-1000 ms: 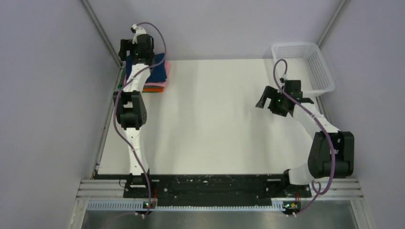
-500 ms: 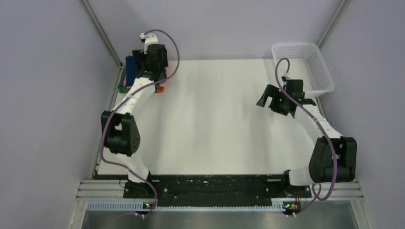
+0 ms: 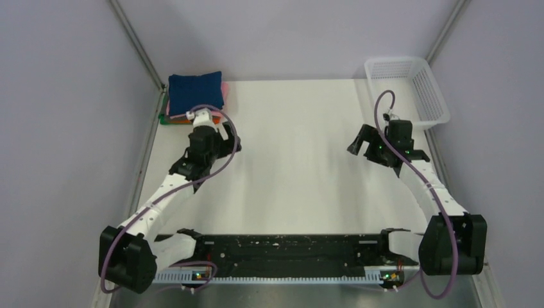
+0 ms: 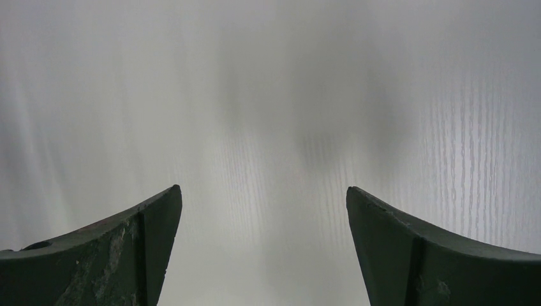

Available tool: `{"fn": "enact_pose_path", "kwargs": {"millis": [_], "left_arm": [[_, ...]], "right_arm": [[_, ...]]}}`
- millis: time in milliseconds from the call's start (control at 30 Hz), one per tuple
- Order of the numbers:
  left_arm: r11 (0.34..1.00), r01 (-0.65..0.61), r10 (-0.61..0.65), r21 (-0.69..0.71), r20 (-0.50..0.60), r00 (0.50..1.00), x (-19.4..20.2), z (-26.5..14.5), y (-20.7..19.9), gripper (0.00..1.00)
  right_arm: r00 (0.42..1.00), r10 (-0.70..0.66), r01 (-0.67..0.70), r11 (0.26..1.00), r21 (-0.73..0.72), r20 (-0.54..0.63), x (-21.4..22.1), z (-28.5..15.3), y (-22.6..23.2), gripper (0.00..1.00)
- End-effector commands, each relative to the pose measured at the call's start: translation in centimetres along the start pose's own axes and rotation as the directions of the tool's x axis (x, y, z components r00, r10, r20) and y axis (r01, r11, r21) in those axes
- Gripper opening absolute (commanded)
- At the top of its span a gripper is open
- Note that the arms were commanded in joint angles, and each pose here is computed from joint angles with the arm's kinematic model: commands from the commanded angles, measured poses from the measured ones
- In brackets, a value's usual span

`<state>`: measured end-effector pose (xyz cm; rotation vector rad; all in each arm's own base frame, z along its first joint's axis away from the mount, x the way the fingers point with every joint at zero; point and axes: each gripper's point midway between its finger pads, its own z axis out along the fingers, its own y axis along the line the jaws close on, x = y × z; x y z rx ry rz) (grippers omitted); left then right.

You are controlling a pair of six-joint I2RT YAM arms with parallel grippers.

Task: Fold and stack the t-shirts
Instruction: Reset both arms

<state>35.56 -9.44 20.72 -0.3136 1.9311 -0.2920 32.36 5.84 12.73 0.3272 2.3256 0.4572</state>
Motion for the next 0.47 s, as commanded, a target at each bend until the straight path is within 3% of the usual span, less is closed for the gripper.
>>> {"fn": "enact_pose_path", "kwargs": {"millis": [0, 200, 433], "left_arm": [[0.993, 0.092, -0.074, 0.075, -0.214, 0.974, 5.6, -2.3, -0.6, 0.99], [0.996, 0.074, -0.056, 0.042, -0.329, 0.943, 8.1, -4.2, 0.5, 0.99], [0.996, 0.087, -0.071, 0.028, -0.367, 0.928, 9.1, -5.1, 0.9, 0.99]], "right_arm": [[0.997, 0.014, -0.015, 1.0, 0.013, 0.074, -0.1, -1.2, -0.6, 0.99], [0.992, 0.016, -0.021, 0.999, 0.041, 0.126, 1.0, -2.0, -1.6, 0.99], [0.986, 0.001, -0.004, 1.0, 0.015, 0.17, 1.1, -3.6, -1.2, 0.99]]}}
